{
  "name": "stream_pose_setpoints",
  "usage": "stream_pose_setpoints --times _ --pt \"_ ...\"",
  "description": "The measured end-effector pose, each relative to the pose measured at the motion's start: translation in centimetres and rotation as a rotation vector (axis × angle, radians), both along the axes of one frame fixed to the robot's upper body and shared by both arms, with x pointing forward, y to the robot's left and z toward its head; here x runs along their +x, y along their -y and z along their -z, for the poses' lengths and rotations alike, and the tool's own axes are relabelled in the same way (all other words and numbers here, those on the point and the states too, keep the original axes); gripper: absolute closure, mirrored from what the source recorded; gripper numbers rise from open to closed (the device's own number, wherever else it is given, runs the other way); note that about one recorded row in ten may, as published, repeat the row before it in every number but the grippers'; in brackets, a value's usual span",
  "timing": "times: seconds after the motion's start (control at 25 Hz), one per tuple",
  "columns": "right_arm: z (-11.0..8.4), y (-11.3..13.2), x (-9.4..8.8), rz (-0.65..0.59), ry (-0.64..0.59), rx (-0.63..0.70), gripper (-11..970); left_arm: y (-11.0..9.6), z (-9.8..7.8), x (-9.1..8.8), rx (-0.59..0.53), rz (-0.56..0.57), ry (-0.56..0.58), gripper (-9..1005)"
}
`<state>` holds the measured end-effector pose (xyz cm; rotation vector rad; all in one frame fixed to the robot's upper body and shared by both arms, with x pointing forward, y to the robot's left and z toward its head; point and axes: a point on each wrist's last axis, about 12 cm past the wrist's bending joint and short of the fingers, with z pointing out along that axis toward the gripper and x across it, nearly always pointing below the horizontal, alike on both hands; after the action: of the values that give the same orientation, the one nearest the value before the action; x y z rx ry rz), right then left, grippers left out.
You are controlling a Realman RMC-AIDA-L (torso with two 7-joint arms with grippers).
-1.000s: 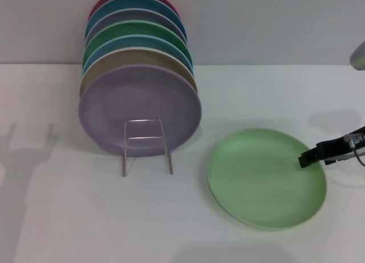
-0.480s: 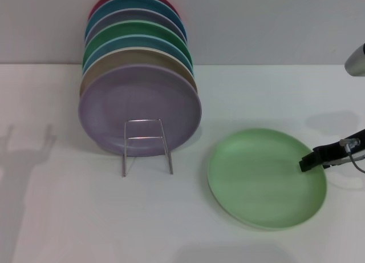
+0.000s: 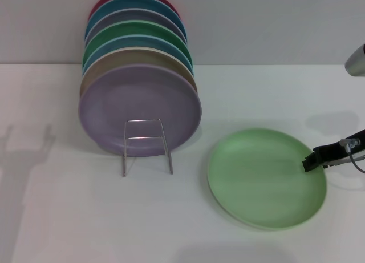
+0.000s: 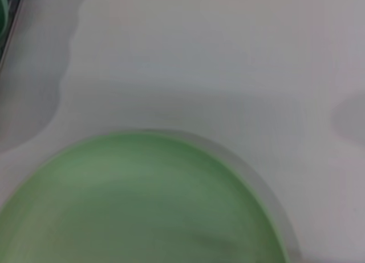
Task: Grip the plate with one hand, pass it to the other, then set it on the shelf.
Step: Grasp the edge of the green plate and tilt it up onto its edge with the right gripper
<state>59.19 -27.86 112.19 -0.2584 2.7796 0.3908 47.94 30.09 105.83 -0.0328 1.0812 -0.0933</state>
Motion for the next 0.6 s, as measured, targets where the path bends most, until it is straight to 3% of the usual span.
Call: stream_pose_setpoints --times 0.6 --pt "0.23 -0.08 -0.09 0.0 -0.011 -0.001 694 0.03 -0.11 -0.02 -0.001 0.0 0.009 184"
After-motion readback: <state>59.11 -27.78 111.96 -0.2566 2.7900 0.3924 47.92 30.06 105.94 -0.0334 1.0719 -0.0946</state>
